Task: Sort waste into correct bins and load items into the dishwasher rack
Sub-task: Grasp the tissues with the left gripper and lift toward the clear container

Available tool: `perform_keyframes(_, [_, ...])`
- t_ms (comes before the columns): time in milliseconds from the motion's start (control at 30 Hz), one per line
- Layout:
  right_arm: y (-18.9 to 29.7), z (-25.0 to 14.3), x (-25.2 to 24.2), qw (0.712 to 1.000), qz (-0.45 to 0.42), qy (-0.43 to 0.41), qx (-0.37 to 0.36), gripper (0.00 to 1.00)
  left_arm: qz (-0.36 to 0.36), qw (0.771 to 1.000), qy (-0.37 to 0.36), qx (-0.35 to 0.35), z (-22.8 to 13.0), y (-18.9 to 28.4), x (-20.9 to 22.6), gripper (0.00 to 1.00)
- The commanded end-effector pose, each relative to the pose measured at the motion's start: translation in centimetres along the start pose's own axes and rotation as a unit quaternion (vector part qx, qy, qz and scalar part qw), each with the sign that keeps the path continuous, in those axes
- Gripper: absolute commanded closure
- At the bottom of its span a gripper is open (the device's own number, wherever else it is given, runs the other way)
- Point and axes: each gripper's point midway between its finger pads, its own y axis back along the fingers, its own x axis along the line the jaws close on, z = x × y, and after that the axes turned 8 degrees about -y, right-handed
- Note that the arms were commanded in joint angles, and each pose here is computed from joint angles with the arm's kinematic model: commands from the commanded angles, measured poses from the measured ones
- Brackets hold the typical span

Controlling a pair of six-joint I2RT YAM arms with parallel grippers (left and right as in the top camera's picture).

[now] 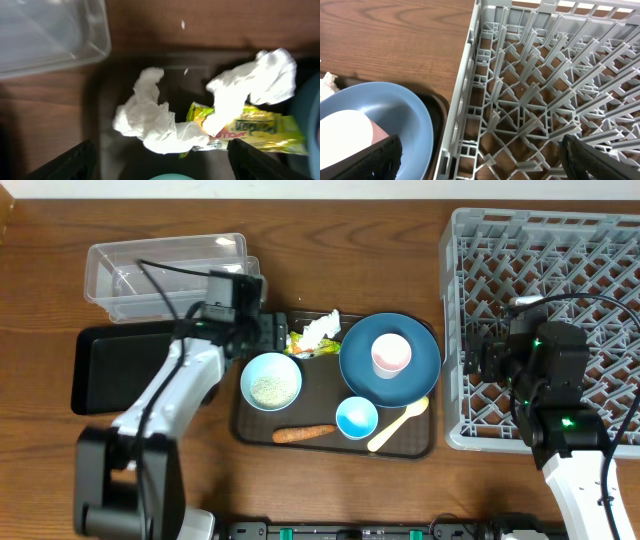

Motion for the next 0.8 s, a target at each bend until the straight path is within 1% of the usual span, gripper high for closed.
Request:
perform_keyframes(0, [0.3, 0.8, 0.4, 1.0, 0.007, -0.005, -0.009, 0.01, 0.003, 1.0, -0.002, 0.016, -0.3, -2.1, -0.1, 0.2])
perform_keyframes(100, [0.3, 0.8, 0.4, 1.0, 0.007, -0.004, -0.009, 0.01, 0.004, 1.0, 0.001, 0.031, -1.1, -3.5, 0.1, 0.3])
perform_keyframes(167, [0.3, 0.8, 0.4, 1.0, 0.006, -0.004, -0.008, 0.01, 0.004, 0.999, 0.002, 0.038, -1.5, -4.1, 0.2, 0.4])
perform_keyframes(300, [0.3, 0.8, 0.4, 1.0, 0.006, -0.004, -0.008, 0.01, 0.004, 0.999, 0.003, 0.043, -1.8, -4.5, 0.3, 0.57])
perform_keyframes(400, [0.3, 0.8, 0.4, 1.0, 0.006, -0.005, -0.008, 0.01, 0.004, 0.999, 0.001, 0.036, -1.5, -4.5, 0.3, 0.78])
perform_keyframes(433, [0.3, 0.8, 0.4, 1.0, 0.006, -0.004, -0.008, 0.01, 0.004, 0.999, 0.001, 0.032, -1.2, -4.5, 0.3, 0.81])
perform_keyframes(467, [0.3, 0.8, 0.4, 1.0, 0.006, -0.004, -0.008, 0.01, 0.004, 1.0, 0.0, 0.027, -1.0, -4.5, 0.3, 0.87])
perform_keyframes(667, [0.3, 0.8, 0.4, 1.0, 0.006, -0.004, -0.008, 0.01, 0.006, 1.0, -0.006, -0.011, 1.1, -2.3, 0.0, 0.89])
perform_keyframes(767, [0.3, 0.8, 0.4, 1.0, 0.006, -0.004, -0.008, 0.01, 0.036, 0.998, -0.01, -0.05, 3.0, 0.2, 0.6, 0.89])
